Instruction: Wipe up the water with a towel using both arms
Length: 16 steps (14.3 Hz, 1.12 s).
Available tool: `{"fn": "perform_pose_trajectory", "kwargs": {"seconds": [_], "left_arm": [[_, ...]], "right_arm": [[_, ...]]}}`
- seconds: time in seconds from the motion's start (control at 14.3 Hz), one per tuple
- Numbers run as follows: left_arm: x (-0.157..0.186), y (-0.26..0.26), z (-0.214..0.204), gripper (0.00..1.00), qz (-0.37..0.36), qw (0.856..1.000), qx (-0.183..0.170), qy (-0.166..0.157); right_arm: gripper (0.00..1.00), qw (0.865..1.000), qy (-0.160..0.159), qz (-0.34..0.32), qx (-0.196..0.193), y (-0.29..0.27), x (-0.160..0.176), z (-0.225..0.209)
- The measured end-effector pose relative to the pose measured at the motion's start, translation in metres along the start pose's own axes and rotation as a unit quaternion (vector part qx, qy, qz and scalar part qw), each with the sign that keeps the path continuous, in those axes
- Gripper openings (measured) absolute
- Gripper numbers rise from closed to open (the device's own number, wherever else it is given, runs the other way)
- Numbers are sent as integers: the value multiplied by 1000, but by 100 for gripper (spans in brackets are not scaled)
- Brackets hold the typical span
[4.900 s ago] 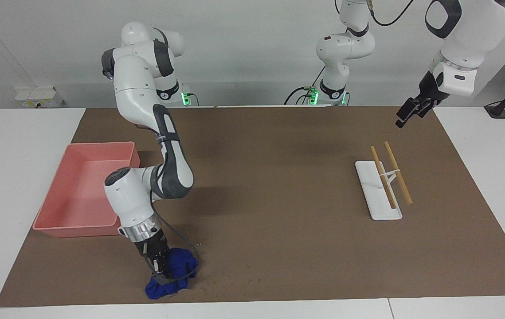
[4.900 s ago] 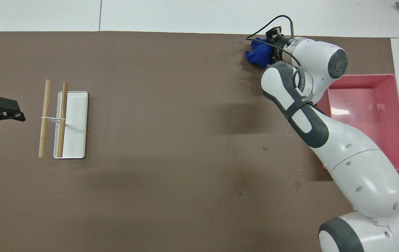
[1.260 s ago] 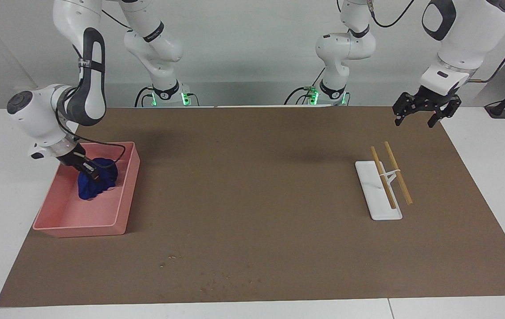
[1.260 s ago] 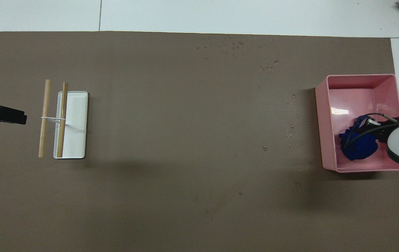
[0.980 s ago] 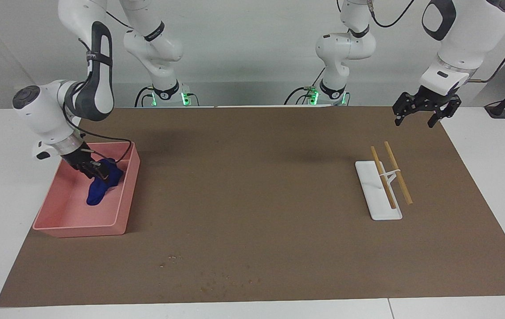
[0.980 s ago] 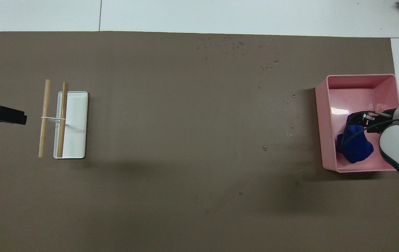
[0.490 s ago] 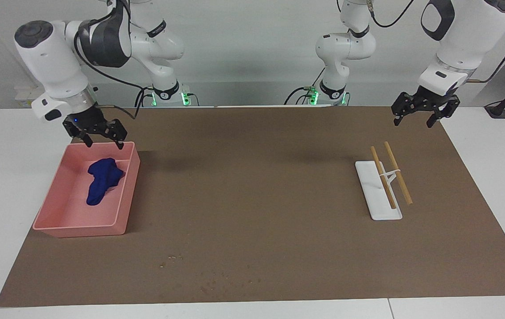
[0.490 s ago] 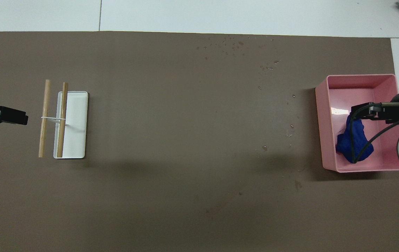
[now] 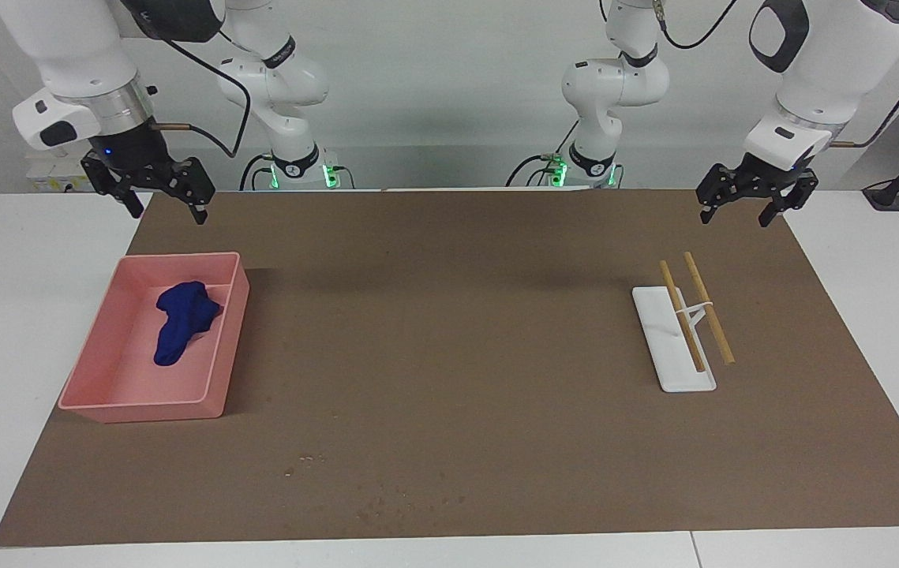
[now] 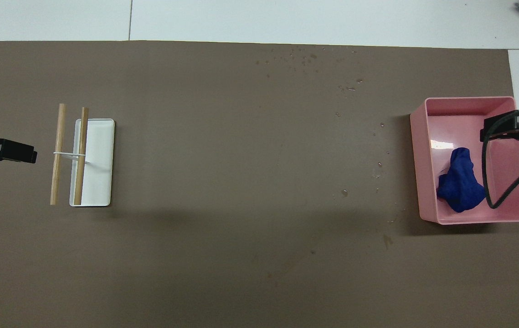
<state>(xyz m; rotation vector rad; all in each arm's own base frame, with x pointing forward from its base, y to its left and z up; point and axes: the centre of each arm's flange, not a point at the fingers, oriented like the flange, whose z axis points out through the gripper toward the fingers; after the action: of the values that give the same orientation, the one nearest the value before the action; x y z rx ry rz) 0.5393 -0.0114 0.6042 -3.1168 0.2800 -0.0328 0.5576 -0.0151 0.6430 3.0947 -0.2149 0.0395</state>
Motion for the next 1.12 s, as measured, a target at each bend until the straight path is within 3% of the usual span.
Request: {"fn": "perform_pose_trajectory", "kwargs": {"seconds": [0.35, 1.12], "left_arm": [[-1, 0, 1, 100, 0, 1000, -1, -3], [-2, 0, -2, 100, 0, 1000, 0, -1]], "right_arm": [[100, 1000, -31, 1, -4, 4, -6, 12], [100, 999, -36, -6, -4, -3, -9, 15]]}}
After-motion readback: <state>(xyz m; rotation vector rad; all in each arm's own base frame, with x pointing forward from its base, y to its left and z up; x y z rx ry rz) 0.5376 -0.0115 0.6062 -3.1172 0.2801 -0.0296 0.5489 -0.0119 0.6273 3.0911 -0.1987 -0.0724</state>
